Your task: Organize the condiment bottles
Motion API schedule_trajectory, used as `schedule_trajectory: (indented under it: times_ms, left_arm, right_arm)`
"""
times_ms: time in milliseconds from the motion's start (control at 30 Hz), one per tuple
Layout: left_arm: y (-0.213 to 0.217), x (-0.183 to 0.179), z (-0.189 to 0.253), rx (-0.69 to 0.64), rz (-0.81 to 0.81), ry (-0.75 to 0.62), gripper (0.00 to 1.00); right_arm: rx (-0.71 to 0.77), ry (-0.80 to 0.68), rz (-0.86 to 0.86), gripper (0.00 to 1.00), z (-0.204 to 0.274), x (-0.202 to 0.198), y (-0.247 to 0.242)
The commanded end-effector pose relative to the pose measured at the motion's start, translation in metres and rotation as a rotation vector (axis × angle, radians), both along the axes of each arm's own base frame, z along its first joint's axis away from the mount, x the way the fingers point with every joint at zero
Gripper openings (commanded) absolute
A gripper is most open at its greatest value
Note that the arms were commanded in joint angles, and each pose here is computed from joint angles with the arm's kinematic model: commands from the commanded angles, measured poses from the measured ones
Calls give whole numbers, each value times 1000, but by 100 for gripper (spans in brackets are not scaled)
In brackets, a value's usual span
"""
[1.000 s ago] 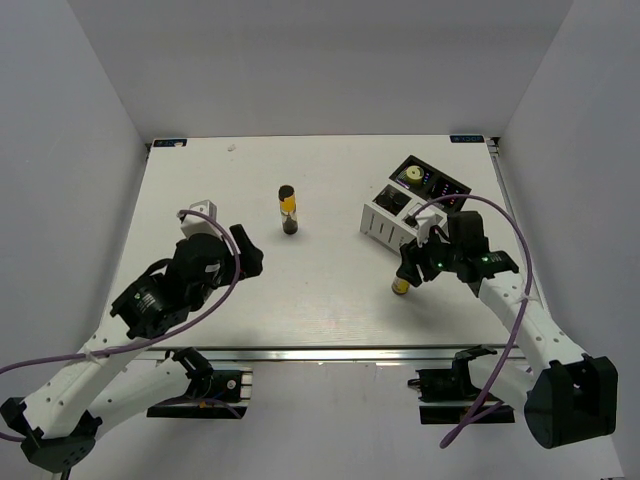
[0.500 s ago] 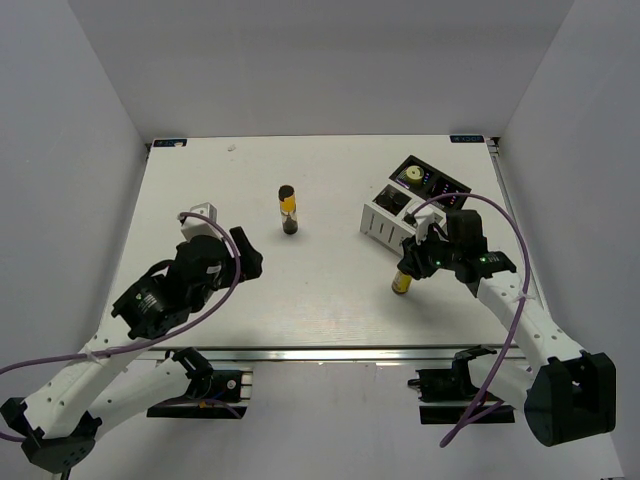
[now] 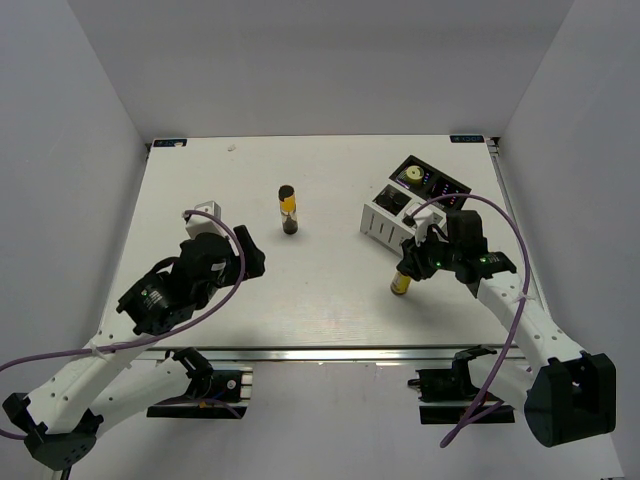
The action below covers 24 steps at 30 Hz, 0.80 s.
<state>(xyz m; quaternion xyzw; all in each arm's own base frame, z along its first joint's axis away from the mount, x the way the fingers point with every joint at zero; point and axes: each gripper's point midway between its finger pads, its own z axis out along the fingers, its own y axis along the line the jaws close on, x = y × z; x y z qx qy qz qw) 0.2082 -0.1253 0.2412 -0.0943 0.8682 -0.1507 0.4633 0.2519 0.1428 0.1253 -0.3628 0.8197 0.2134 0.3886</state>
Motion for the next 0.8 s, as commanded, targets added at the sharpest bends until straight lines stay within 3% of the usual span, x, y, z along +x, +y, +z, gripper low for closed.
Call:
schedule_trajectory:
  times_ms: [0,533,767]
  left_arm:
    - [0,1,3,-12,-4,-20,98]
    - [-17,10,-1,14,-54,-3,98]
    - [-21,12,-1,11,-62,0,98]
  right_arm:
    - [38,-16,50,4,12,-5,9]
    - [96,-65,49,0,47,2,18]
    - [151,-126,42,0,89,10,24]
